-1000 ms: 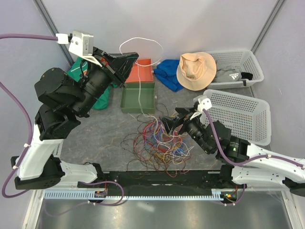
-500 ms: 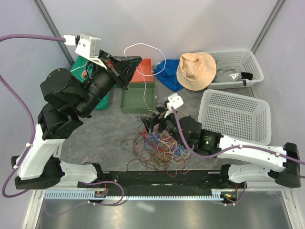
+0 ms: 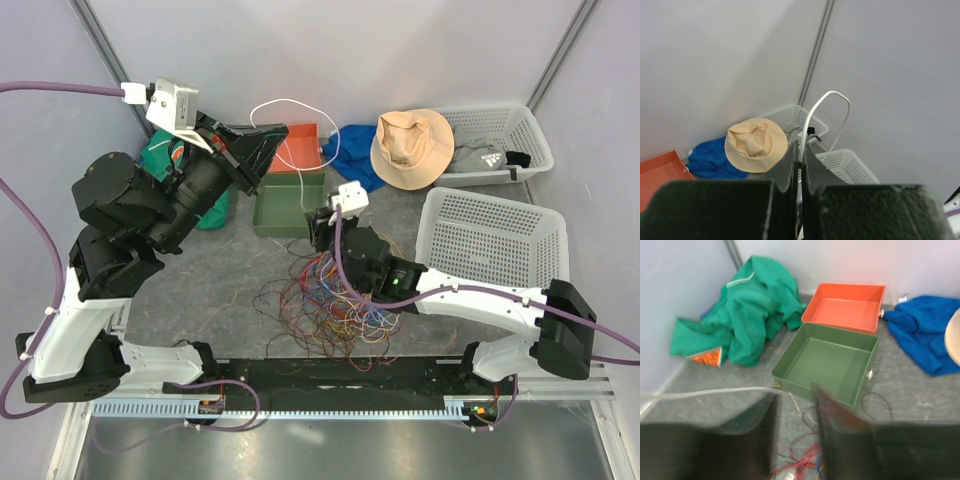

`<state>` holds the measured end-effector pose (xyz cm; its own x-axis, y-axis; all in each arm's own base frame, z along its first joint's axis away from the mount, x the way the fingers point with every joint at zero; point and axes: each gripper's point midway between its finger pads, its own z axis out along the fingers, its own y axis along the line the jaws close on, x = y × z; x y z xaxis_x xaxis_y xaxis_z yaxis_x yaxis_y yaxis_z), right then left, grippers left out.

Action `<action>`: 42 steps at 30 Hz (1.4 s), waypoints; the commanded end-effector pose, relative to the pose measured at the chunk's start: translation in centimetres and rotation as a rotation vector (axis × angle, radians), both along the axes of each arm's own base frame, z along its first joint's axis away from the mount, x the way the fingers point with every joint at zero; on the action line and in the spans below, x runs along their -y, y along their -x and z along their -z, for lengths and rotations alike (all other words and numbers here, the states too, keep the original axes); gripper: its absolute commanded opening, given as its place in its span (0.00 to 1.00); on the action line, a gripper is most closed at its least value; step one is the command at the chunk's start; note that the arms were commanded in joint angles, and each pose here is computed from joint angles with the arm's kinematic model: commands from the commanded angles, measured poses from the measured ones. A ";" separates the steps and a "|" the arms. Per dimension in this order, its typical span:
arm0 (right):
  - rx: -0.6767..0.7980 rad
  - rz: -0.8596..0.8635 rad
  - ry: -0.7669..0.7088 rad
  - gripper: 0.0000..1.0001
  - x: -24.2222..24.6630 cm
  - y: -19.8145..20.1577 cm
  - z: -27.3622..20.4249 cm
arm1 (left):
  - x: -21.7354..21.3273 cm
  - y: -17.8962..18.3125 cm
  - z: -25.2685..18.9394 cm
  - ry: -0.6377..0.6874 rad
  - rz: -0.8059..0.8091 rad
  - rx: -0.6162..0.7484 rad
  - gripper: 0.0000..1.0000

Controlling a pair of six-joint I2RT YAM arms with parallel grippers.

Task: Untangle the cables

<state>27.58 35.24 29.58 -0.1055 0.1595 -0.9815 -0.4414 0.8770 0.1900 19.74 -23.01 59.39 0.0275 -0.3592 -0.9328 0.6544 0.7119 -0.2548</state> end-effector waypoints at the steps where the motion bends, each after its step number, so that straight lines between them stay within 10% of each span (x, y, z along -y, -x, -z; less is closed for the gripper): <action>1: 0.058 0.104 -0.193 0.16 1.8 -1.8 -3.8 | -0.9 0.5 -0.2 0.000 -0.007 0.022 0.02; 2: 0.061 0.113 -0.204 0.00 2.1 -1.9 -4.3 | -1.3 0.5 -0.1 0.000 -0.014 0.021 0.02; 18: 0.157 0.000 -0.362 0.00 9.9 3.9 -24.4 | -5.5 -1.3 9.7 0.029 -0.238 -0.098 0.05; 25: 0.150 -0.035 -0.347 0.00 10.3 4.7 -25.7 | -3.8 -1.8 18.6 0.017 -0.232 -0.238 0.08; 27: 0.152 -0.039 -0.346 0.00 10.5 4.9 -26.1 | -3.0 -2.1 21.9 -0.030 -0.229 -0.282 0.21; 28: 0.156 -0.041 -0.337 0.00 10.5 4.9 -26.2 | -2.6 -2.1 23.2 -0.039 -0.222 -0.308 0.56; 31: 0.160 -0.021 -0.322 0.00 11.0 4.8 -26.7 | -2.8 -2.1 25.0 -0.057 -0.237 -0.353 0.99; 38: 0.159 -0.002 -0.285 0.00 11.6 4.7 -27.1 | -5.8 -1.6 24.1 0.014 -0.304 -0.336 1.00; 42: 0.128 -0.022 -0.280 0.00 10.8 4.7 -26.0 | -2.7 0.6 20.7 0.050 -0.052 -0.129 1.00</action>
<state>23.28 24.68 55.23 0.0206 0.4170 -0.9087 -0.4864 0.7982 0.3554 20.89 -18.09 34.74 -0.1782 -0.3457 -0.9213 0.3630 0.8471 -0.3881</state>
